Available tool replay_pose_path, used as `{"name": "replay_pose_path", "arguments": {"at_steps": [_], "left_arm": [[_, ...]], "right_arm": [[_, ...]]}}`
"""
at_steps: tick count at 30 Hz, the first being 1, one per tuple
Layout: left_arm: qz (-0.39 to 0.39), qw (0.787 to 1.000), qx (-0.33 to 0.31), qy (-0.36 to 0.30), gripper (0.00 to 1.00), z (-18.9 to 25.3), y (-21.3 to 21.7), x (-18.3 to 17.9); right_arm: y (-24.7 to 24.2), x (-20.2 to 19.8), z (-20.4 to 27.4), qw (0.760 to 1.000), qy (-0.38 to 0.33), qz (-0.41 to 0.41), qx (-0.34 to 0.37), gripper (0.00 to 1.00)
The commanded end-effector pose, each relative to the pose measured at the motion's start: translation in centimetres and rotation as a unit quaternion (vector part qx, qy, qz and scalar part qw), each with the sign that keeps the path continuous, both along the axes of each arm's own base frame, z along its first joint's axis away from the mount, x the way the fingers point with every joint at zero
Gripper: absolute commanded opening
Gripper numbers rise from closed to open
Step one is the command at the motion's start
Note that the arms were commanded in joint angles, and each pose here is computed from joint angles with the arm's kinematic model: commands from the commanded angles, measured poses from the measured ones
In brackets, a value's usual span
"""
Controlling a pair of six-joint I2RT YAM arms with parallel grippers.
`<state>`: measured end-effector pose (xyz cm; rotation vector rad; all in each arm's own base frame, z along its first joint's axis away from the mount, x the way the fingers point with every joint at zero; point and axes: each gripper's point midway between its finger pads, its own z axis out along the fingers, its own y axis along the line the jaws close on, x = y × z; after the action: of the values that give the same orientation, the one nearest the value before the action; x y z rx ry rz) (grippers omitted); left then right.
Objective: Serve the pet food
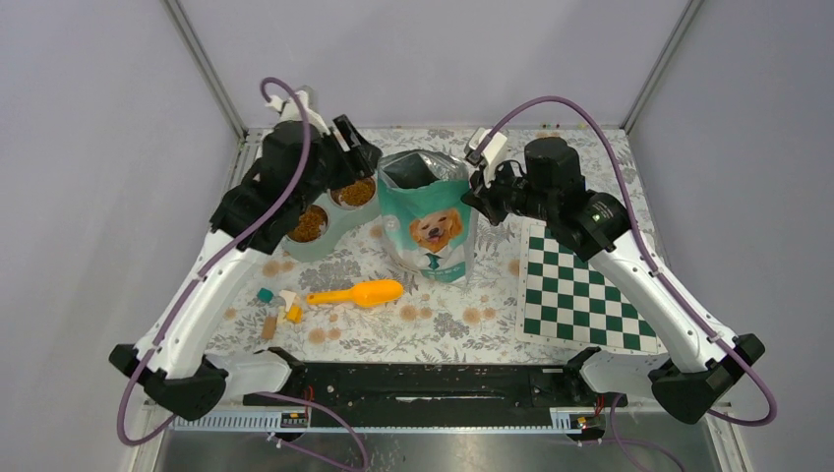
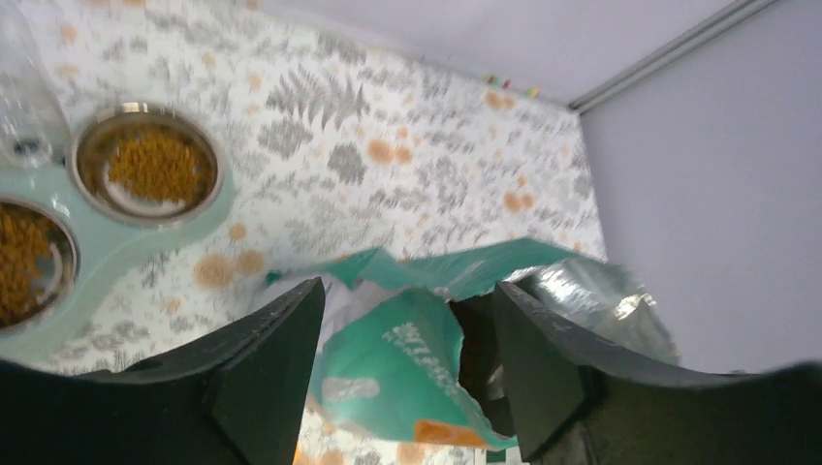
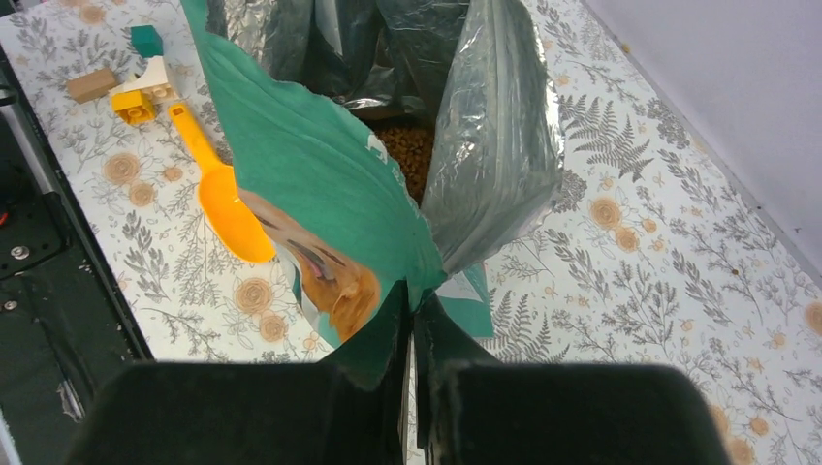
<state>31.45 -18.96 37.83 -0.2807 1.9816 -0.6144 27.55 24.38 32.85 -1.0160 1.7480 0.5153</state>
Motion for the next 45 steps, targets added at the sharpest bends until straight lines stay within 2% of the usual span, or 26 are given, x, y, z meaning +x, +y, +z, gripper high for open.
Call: {"name": "replay_pose_path", "arguments": {"at_steps": [1, 3, 5, 7, 11, 14, 18, 19, 22, 23, 26, 28, 37, 40, 43, 45], "left_arm": [[-0.018, 0.987, 0.01, -0.161, 0.67, 7.2, 2.7, 0.7], [-0.068, 0.977, 0.035, -0.198, 0.67, 8.1, 3.5, 0.5], [-0.163, 0.96, 0.05, -0.22, 0.67, 8.3, 3.0, -0.4], [-0.235, 0.943, 0.071, -0.224, 0.67, 7.7, 3.0, -0.9], [-0.35, 0.911, 0.067, -0.206, 0.67, 5.3, 2.2, -1.5], [-0.414, 0.885, 0.074, -0.201, 0.68, 3.6, 1.4, -2.0], [-0.467, 0.852, 0.086, -0.221, 0.73, 2.4, 0.7, -2.2], [-0.479, 0.844, 0.086, -0.228, 0.74, 2.2, 0.6, -2.2], [-0.516, 0.819, 0.067, -0.242, 0.75, 2.2, -0.4, -2.5], [-0.526, 0.814, 0.06, -0.239, 0.75, 2.0, -0.9, -2.5], [-0.546, 0.801, 0.062, -0.238, 0.75, 0.9, -1.8, -2.4], [-0.549, 0.797, 0.076, -0.239, 0.76, 0.0, -2.3, -2.1], [-0.565, 0.758, 0.134, -0.296, 0.77, -1.6, -2.4, -1.5], [-0.578, 0.738, 0.136, -0.321, 0.77, -1.7, -2.6, -1.9], [-0.579, 0.731, 0.124, -0.339, 0.76, -1.5, -3.0, -1.5], [-0.577, 0.729, 0.115, -0.35, 0.73, -1.3, -3.3, -1.2]], "right_arm": [[0.3, -0.2, 4.8, 0.997, -0.057, 0.01, 0.059, 0.07], [0.6, -0.6, 4.6, 0.998, -0.037, 0.019, 0.056, 0.21], [0.8, -0.9, 4.3, 0.998, -0.022, 0.024, 0.056, 0.33], [1.1, -1.1, 4.0, 0.998, -0.011, 0.032, 0.059, 0.43], [1.8, -1.5, 3.5, 0.997, 0.007, 0.053, 0.054, 0.6], [2.2, -1.2, 2.4, 0.997, 0.029, 0.059, 0.04, 0.66], [2.5, -0.3, 1.7, 0.998, 0.035, 0.054, 0.028, 0.68], [2.6, -0.2, 1.6, 0.997, 0.037, 0.054, 0.027, 0.67], [2.9, 0.1, 1.8, 0.997, 0.045, 0.05, 0.031, 0.5], [3.0, 0.1, 2.0, 0.997, 0.048, 0.052, 0.032, 0.42], [3.1, -0.1, 2.2, 0.996, 0.058, 0.053, 0.036, 0.1], [3.0, -0.1, 2.4, 0.997, 0.056, 0.049, 0.036, 0.0], [2.4, -0.2, 3.9, 0.997, 0.043, 0.035, 0.046, 0.0], [2.5, -0.5, 4.5, 0.997, 0.047, 0.04, 0.052, 0.0], [2.4, -0.8, 4.5, 0.996, 0.051, 0.042, 0.052, 0.0], [2.3, -0.9, 4.5, 0.997, 0.051, 0.042, 0.052, 0.07]]}}
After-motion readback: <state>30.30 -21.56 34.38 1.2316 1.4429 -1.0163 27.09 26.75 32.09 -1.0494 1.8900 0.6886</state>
